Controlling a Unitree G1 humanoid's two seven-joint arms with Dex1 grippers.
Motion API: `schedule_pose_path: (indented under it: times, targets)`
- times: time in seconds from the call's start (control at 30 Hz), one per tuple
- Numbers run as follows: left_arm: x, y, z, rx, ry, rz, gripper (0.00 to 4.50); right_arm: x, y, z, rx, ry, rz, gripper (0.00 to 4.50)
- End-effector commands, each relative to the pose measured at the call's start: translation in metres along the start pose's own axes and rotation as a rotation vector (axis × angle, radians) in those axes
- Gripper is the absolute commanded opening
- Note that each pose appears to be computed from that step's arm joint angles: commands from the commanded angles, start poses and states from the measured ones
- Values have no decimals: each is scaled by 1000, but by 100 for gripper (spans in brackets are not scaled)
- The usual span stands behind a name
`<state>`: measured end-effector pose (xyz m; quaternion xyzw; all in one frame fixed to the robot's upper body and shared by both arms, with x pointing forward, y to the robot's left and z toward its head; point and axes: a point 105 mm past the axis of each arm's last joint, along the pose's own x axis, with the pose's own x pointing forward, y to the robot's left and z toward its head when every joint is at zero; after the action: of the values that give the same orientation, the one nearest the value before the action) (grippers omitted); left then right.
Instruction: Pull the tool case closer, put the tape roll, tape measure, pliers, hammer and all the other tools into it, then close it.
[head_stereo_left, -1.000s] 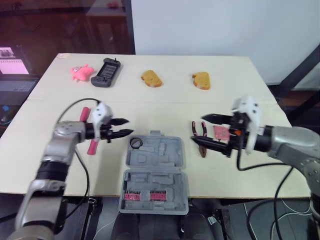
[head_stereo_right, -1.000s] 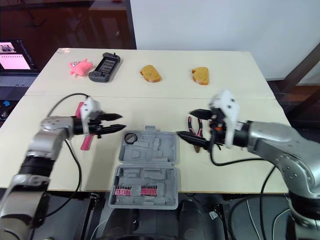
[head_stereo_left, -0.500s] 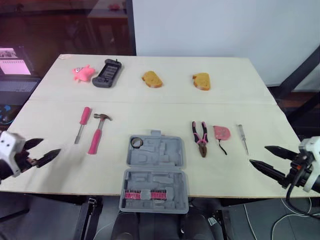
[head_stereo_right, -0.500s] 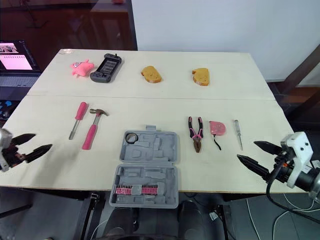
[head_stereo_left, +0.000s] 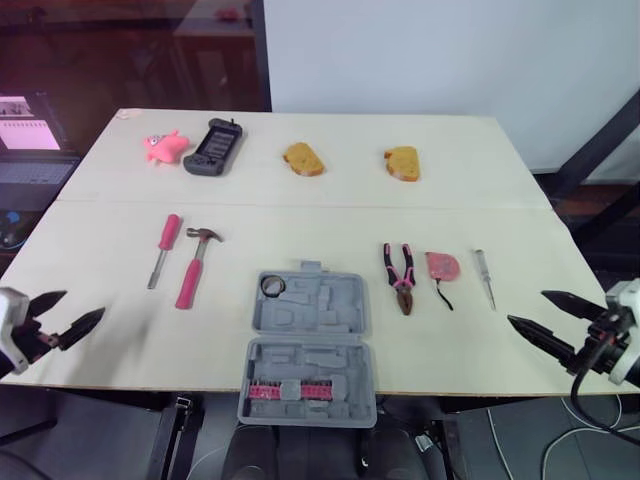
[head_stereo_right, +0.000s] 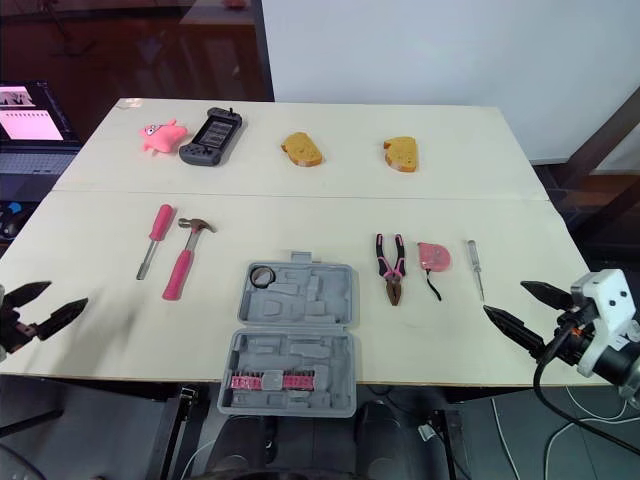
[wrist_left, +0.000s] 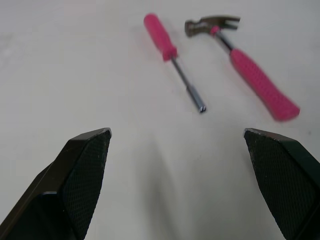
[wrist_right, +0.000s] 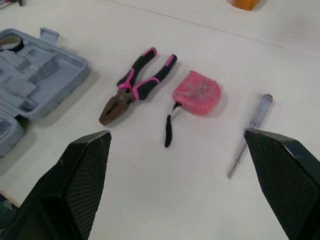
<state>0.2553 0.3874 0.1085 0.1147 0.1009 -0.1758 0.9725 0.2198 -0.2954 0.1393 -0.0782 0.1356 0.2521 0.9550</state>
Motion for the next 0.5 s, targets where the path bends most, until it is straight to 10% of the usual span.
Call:
schedule_pose_path:
  times: [0.03, 0.5]
  targets:
    - [29, -23, 49, 109, -50, -172, 445, 9, 0, 16, -59, 52, -16, 450]
    - [80, -166, 147, 310, -83, -886, 445, 33, 58, 27, -83, 56, 31, 450]
